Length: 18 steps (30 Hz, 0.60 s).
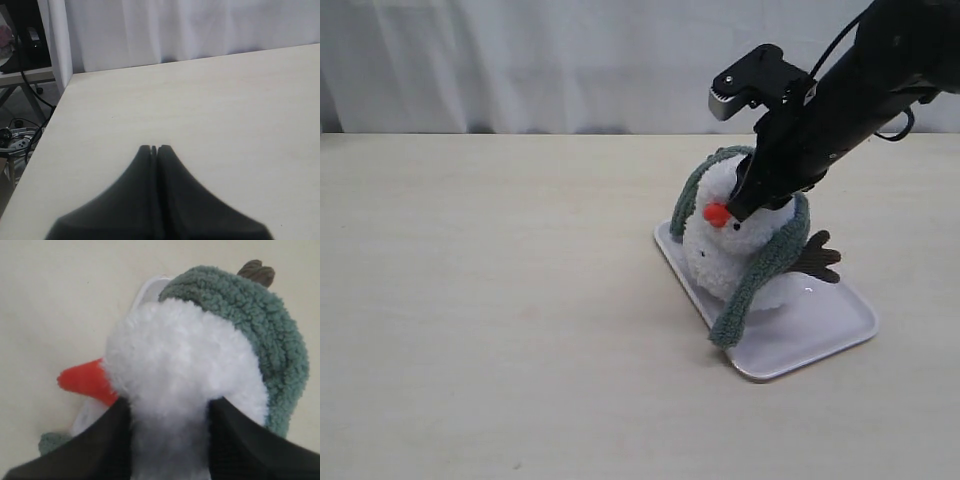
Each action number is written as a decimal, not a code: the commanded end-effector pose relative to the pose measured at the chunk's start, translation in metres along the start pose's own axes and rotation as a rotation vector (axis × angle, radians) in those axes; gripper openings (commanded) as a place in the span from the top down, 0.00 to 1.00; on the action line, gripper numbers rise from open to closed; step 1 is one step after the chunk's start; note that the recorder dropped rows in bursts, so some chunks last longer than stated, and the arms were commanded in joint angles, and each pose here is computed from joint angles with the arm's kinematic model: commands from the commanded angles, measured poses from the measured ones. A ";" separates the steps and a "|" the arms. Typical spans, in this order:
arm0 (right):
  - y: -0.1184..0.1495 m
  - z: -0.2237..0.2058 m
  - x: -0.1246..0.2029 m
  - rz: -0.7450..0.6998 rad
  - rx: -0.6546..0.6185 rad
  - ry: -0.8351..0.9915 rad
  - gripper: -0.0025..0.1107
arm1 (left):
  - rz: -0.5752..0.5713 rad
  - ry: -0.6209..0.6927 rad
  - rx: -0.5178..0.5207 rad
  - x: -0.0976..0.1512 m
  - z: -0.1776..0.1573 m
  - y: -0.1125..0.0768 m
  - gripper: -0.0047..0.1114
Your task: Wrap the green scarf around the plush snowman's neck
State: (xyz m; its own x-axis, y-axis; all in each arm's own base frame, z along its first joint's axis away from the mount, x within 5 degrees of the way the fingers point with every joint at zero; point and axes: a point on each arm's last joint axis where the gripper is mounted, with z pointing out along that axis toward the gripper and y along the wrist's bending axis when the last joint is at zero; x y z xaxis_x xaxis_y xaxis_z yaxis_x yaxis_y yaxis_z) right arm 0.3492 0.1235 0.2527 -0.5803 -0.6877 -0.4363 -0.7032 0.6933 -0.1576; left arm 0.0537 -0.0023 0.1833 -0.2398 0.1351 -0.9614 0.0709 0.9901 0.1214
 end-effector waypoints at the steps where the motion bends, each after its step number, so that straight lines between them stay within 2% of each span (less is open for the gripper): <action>1: 0.004 0.004 0.004 -0.194 0.058 0.107 0.68 | 0.001 -0.017 0.008 -0.001 0.000 0.000 0.96; 10: -0.002 0.003 0.006 -0.332 0.130 0.163 0.68 | 0.001 -0.015 0.008 -0.001 0.000 0.000 0.96; 18: -0.002 0.003 0.007 -0.508 0.114 0.178 0.68 | 0.001 -0.015 0.008 -0.001 0.000 0.000 0.96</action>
State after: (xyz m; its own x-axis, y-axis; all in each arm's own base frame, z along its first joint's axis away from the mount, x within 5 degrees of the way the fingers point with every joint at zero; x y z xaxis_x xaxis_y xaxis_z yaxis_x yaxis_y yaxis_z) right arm 0.3485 0.1191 0.2522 -0.3034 -0.9349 -0.1843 -0.8389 0.3538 -0.4136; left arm 0.0537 -0.0023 0.1833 -0.2398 0.1351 -0.9614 0.0709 0.9901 0.1214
